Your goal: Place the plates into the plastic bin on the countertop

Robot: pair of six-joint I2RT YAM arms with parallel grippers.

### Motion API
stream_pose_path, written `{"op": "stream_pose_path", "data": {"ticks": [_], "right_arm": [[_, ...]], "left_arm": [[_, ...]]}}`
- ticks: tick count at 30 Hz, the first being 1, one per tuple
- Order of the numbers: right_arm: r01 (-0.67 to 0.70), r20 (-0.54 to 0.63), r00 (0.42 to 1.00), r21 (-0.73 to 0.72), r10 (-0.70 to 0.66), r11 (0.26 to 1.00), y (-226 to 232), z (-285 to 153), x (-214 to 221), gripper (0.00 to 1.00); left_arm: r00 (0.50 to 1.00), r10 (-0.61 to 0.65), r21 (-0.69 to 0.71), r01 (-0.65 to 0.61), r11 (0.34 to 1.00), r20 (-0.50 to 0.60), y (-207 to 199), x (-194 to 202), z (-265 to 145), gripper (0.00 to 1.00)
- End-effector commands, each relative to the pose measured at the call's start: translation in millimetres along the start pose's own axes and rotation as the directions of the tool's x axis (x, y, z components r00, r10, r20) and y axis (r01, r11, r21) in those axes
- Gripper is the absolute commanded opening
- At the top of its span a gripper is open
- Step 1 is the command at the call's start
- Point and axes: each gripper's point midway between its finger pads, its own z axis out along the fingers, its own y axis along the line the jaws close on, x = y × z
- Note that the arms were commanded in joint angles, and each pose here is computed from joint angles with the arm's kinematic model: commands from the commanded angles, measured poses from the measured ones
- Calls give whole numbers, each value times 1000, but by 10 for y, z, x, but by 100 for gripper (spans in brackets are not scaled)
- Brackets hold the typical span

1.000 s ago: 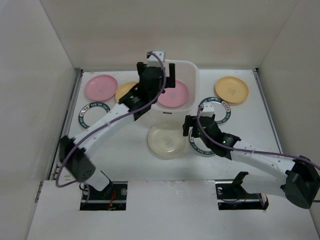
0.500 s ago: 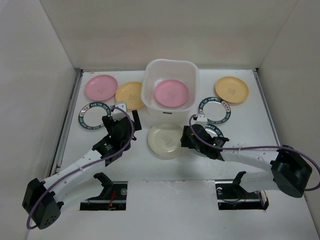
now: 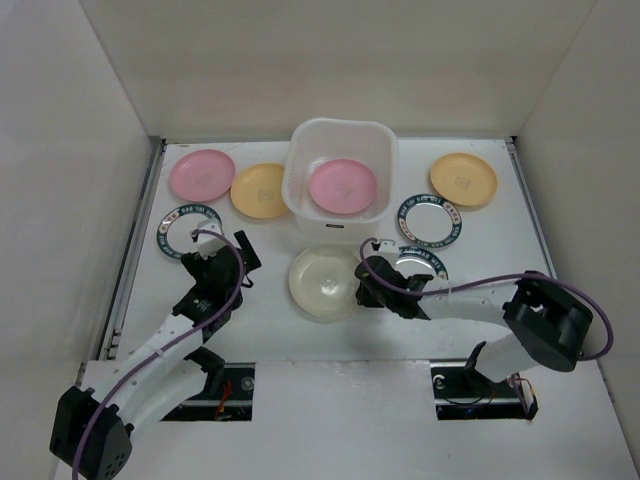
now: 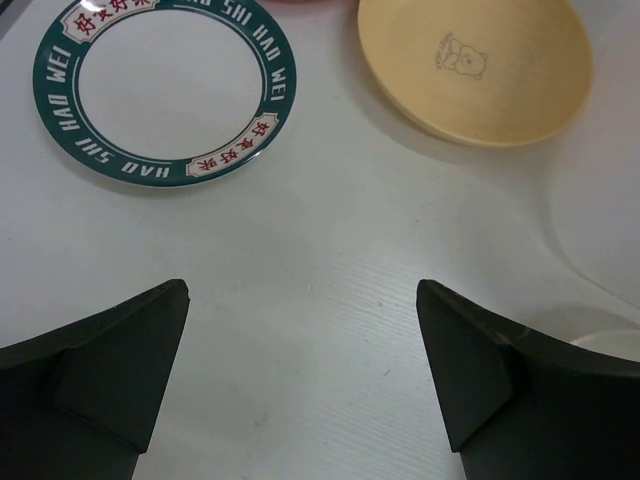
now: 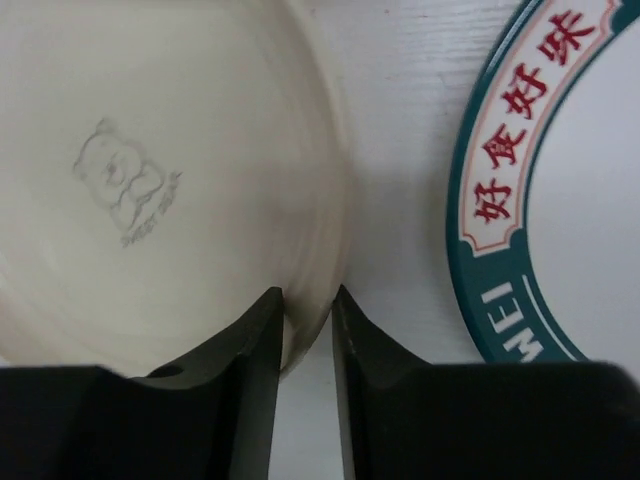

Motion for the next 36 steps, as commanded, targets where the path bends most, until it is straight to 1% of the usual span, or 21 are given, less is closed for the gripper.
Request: {"op": "stream_pose_path", "data": {"ticks": [1,6,10,13,17,19,22,26,29,31,33,36], "right_arm": [[-19,-14,1000,-21,18,1000,117,40,16,24],[10,-22,1000,-60,-11,998,242,-60,48,1],[52,-15,998,-110,-54,993,407,-314,58,0],[74,50,996,-135,-68,988,510,-589,-164,0],[110,188,979,-149,-81,983,566,-1041,-709,0],[107,278,959,-140,-65,984,533,-1274,-1094,0],[104,394,918,-123,-48,987,474,-1552,-1653,0],[69,526,850,-79,-18,994,344,-1755,-2435,0],[30,590,807,-62,12,998,234,-1746,-2991,0],[-5,610,792,-43,30,999,125,-1603,-3329,0],[-22,604,796,-30,35,999,72,-1406,-3559,0],[-6,569,822,-6,8,1000,108,-972,-3807,0]], "left_arm": [[998,-62,30,62,998,-10,-31,34,39,100],[996,-91,17,91,996,2,58,13,46,100],[984,-166,-20,167,986,60,234,-75,25,100],[970,-219,-52,226,973,109,406,-122,3,100],[966,-237,-87,247,965,106,509,-101,22,100],[967,-238,-95,246,965,88,504,-53,47,100],[969,-238,-93,244,965,68,483,11,73,100],[969,-241,-85,245,966,53,454,36,95,100],[969,-241,-82,244,966,43,449,51,102,100],[969,-245,-80,248,966,40,453,64,105,100],[968,-248,-72,250,966,37,443,67,102,100],[968,-250,-74,252,965,36,459,72,93,100]]}}
